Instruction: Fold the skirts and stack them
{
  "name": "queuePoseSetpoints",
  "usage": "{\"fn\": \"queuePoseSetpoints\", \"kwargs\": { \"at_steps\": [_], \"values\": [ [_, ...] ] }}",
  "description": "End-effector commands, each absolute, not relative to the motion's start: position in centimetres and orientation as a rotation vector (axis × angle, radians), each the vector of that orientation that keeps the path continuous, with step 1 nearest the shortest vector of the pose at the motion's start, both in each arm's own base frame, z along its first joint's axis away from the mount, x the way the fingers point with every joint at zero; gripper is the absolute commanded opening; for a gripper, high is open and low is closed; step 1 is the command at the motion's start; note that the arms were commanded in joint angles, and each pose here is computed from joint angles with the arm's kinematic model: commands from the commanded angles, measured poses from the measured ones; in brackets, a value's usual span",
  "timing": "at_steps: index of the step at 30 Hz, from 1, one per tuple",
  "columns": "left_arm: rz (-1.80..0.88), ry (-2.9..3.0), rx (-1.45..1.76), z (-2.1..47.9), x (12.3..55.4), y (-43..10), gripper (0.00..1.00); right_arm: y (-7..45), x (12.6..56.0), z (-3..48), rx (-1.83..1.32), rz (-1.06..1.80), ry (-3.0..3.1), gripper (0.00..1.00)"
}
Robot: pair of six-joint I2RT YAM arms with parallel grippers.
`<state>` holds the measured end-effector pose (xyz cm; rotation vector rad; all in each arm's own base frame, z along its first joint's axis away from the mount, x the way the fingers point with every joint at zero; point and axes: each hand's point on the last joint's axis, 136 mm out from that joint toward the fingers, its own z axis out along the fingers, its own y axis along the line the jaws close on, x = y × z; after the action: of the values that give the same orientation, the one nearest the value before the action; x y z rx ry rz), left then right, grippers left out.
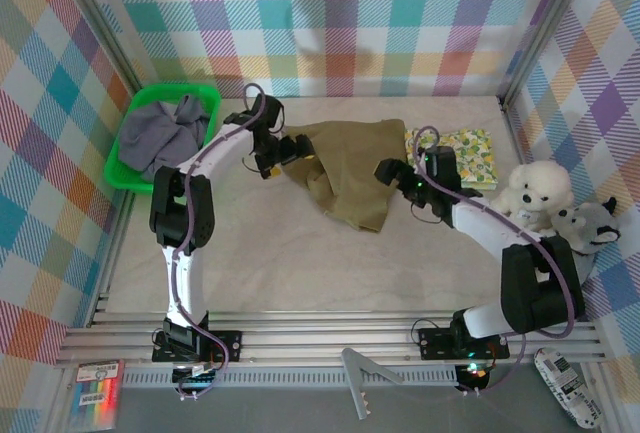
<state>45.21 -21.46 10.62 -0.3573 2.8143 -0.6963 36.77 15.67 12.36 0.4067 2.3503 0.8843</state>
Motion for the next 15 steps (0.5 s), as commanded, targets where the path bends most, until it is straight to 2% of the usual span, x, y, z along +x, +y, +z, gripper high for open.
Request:
{"fn": "queuePoseSetpoints", "kwargs": {
  "at_steps": [1,9,10,13,15],
  "values": [
    [-0.757,2.795,-0.373,11.3,44.8,-22.5,1.0,16.1,34.8,8.7,0.581,0.922,2.441,0.99],
    [-0.721,2.821,-0.372,10.4,44.2,-22.0,1.0,17.3,31.2,5.0,0.662,0.874,2.683,0.99],
    [-0.72,2.821,-0.374,10.4,44.2,-22.0,1.0,17.6,31.2,4.9,0.651,0.861,2.701,0.97],
    [-0.714,2.82,-0.381,10.2,44.3,-21.9,1.0,17.8,31.0,4.1,0.675,0.792,2.719,0.75],
    [-0.71,2.82,-0.382,10.2,44.3,-21.9,1.0,17.5,30.7,3.5,0.705,0.733,2.732,0.66]
  ]
}}
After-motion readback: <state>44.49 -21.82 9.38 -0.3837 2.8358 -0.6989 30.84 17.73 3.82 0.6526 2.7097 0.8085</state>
